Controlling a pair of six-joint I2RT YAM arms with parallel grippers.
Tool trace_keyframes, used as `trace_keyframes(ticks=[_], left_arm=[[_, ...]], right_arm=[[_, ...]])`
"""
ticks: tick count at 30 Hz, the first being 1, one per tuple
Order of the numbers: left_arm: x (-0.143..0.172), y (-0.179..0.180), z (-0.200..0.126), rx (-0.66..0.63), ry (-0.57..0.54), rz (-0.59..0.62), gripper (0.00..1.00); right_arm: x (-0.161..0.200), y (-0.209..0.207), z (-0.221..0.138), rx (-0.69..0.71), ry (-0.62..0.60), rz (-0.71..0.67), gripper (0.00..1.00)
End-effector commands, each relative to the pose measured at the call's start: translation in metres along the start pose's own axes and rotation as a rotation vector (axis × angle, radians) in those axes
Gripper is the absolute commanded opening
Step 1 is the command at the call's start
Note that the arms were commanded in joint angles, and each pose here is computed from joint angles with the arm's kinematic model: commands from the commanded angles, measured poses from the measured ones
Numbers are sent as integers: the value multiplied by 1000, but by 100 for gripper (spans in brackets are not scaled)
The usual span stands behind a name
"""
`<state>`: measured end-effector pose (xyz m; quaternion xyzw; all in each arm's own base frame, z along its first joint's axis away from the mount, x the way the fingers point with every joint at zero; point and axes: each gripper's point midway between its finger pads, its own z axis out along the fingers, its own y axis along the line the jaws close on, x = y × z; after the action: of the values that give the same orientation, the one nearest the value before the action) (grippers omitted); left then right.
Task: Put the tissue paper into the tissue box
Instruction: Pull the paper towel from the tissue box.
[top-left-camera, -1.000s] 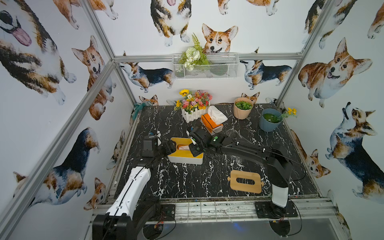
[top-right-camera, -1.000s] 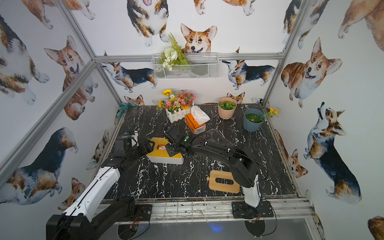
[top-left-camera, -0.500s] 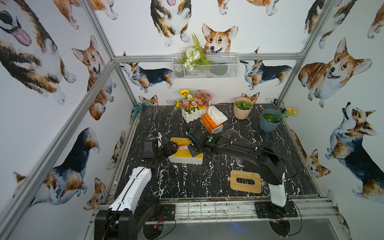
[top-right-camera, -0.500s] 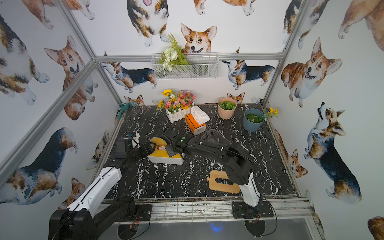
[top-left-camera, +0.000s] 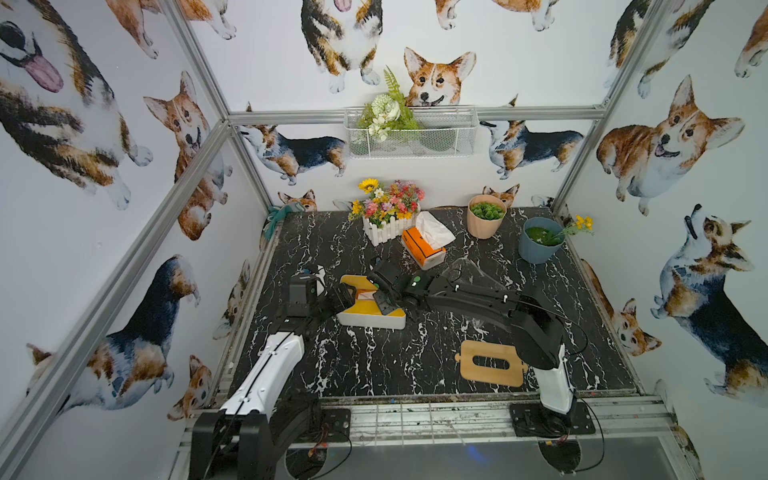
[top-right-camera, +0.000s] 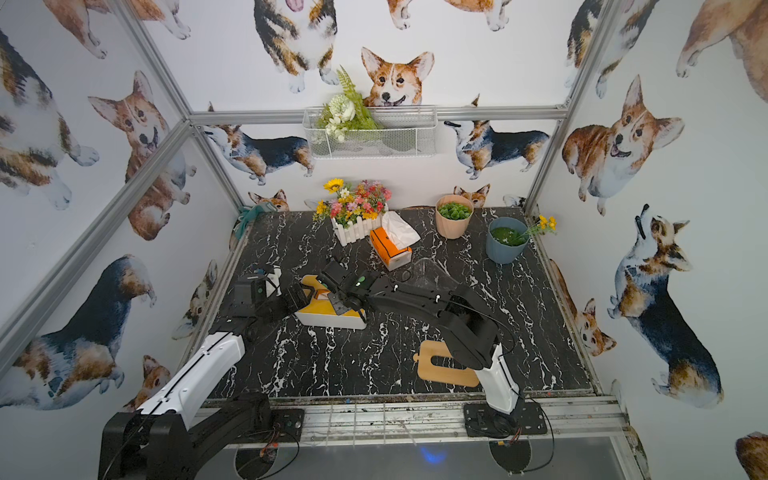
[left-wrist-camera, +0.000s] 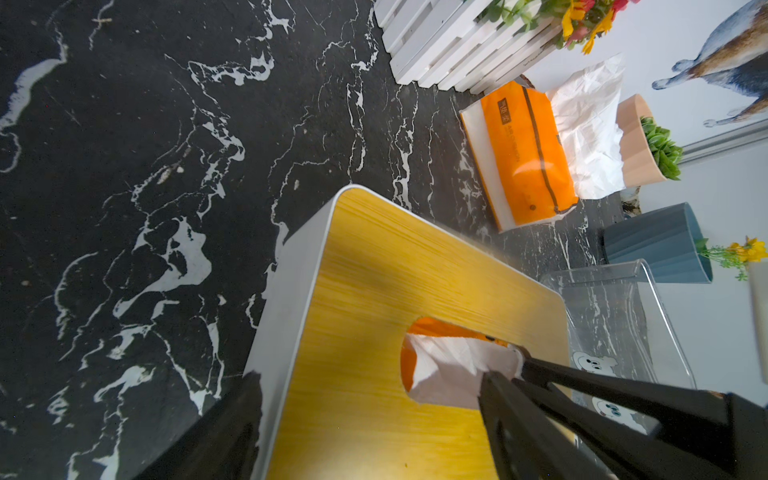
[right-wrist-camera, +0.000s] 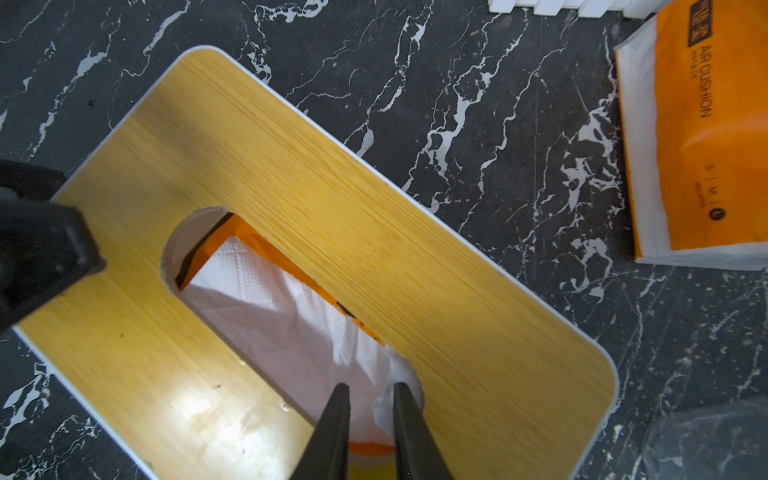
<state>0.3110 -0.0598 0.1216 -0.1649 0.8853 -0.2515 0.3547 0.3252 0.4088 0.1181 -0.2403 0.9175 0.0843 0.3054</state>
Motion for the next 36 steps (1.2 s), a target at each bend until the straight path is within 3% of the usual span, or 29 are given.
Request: trace_keyframes(ticks=[1,8,18,36], left_arm=[[-3,-3,0,17,-15,2,86],[-2,-2,1,18,-12,-2,86],[2,0,0,20,-11,-6,86],[2,-3,-3,33,-25,-3,86]], right_arm=[[3,-10,2,57,8,12,24],[8,-11,11,87,17,0,21],[-1,-11,9,111,-17,-3,0],[-43,23,-52,-156,-183,11,0]])
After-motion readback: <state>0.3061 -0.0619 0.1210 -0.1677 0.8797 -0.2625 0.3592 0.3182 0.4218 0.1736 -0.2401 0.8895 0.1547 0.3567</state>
